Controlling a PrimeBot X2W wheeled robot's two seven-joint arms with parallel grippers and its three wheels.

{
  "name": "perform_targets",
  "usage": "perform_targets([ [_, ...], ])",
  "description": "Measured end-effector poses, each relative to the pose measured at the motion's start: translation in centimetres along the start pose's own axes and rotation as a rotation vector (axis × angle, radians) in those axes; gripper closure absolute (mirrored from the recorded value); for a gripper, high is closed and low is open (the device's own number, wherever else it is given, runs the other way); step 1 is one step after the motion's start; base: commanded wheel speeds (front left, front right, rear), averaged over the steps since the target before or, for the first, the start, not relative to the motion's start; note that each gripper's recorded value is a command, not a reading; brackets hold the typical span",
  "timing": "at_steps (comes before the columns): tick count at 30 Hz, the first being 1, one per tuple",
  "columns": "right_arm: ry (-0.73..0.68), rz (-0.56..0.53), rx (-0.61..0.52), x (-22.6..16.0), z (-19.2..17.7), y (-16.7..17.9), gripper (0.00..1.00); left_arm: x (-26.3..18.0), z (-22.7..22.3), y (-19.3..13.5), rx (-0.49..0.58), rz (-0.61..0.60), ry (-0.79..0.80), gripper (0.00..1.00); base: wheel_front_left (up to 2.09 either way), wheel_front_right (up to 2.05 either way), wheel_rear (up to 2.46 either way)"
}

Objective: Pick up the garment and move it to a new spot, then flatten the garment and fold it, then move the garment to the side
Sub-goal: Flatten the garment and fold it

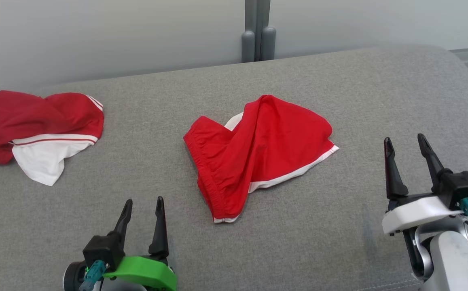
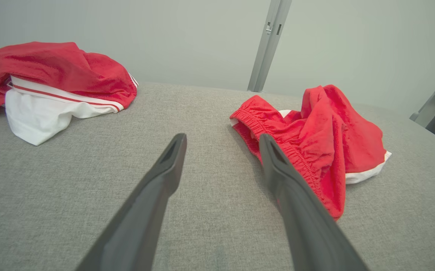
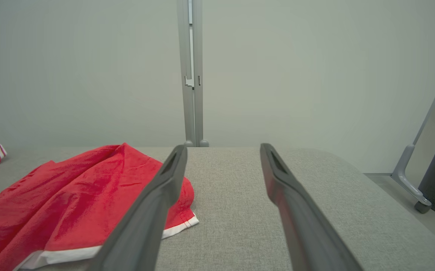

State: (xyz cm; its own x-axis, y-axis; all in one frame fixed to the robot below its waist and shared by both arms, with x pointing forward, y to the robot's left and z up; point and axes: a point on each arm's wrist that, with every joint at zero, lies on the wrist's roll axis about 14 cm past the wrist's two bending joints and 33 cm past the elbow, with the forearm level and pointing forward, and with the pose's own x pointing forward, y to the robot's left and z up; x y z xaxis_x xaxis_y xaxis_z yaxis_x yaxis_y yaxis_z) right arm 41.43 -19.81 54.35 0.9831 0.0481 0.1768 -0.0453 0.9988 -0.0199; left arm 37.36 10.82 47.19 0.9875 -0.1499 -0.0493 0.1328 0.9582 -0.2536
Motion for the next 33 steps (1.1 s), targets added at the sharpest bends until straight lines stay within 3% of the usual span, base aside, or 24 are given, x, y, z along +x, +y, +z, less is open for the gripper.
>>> perform_targets([
  [12, -0.017, 0.012, 0.024, -3.7, 0.8, 1.4, 0.0, -2.9, 1.3, 1.2, 0.009, 0.05, -0.052, 0.0, 0.0, 0.0, 0.0],
  [33, 0.004, 0.08, 0.076, -3.4, 0.0, 4.2, 0.0, -3.0, 3.7, 3.0, 0.021, 0.11, -0.138, 0.0, 0.0, 0.0, 0.0],
])
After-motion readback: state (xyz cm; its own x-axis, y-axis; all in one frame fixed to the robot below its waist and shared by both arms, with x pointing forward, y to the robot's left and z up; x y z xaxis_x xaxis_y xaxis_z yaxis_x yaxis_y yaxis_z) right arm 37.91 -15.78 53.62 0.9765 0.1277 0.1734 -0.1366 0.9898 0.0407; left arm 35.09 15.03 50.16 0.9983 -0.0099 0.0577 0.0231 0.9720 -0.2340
